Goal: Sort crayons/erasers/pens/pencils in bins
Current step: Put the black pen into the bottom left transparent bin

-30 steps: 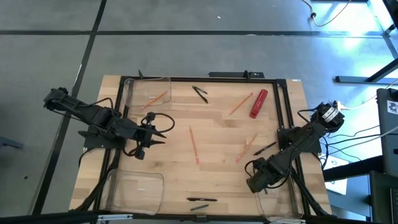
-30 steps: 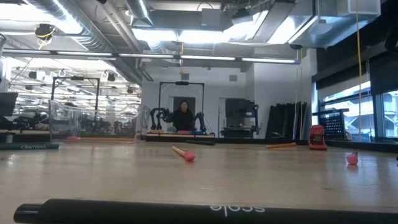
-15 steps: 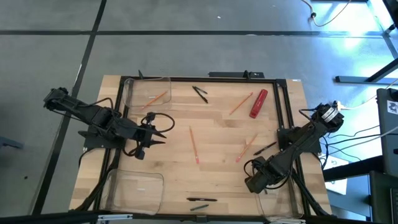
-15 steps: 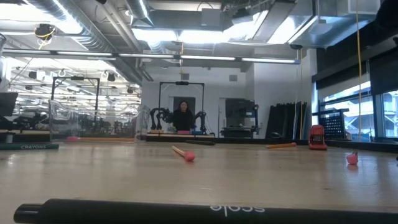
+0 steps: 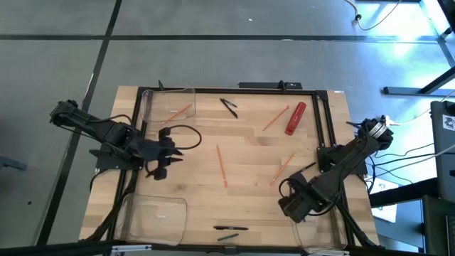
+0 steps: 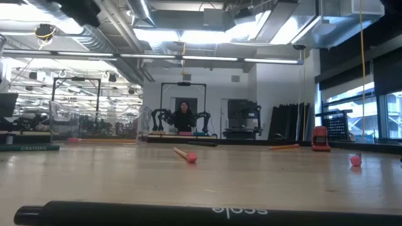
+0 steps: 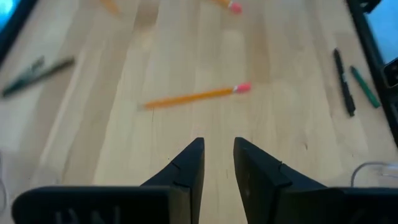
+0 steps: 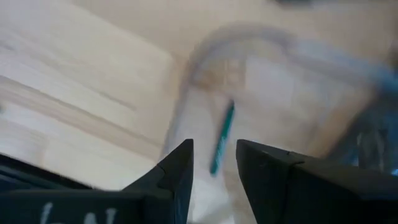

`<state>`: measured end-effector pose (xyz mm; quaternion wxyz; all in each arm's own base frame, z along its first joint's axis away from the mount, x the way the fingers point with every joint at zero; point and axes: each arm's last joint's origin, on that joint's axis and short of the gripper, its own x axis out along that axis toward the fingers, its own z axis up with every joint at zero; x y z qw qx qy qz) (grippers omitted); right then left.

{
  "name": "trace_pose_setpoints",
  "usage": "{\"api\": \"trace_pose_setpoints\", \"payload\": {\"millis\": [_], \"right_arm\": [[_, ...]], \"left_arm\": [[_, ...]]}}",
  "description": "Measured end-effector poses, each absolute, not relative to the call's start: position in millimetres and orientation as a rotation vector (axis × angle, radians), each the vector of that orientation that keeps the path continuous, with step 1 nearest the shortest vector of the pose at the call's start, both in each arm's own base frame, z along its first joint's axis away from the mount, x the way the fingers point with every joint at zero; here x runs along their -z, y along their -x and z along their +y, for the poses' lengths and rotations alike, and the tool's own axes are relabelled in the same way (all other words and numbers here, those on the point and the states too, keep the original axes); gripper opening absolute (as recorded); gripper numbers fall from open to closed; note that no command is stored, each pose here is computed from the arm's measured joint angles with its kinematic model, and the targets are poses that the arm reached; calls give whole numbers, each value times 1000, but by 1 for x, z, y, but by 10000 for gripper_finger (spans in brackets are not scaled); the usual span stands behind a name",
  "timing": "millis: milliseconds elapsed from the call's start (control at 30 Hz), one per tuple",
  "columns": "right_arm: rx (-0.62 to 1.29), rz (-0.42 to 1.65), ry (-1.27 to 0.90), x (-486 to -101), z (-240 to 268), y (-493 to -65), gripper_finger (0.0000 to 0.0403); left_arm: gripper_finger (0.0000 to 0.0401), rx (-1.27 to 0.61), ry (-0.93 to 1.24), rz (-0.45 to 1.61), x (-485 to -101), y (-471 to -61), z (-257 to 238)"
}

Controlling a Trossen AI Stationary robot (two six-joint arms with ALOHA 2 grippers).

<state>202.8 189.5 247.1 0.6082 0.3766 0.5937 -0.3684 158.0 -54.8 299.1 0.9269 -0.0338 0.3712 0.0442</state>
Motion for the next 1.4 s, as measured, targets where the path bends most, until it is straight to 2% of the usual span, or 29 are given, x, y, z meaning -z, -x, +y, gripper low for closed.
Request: {"api": "trace_pose_setpoints", "payload": {"millis": [267,367,733,967,1200,1400], "right_arm": [[712,1022,-596,-271,182,-221,124],[684,934,-478,-276,176,-228,124],[557,861,-175,-282,154,-260,124],[380,853,-106,-287,141,-286,124],[175,783,-97,-297,135,-308,124],[136,766,-78,-299,129,-314,124]], "left_arm": [[79,-329,320,955,-285,-139,-47],[79,-451,445,968,-280,-135,-45],[79,-661,684,1069,-234,-126,-44],[79,-732,677,1118,-210,-122,-36],[79,-723,717,1142,-198,-124,-32],[79,-638,760,1232,-197,-123,-35]]}}
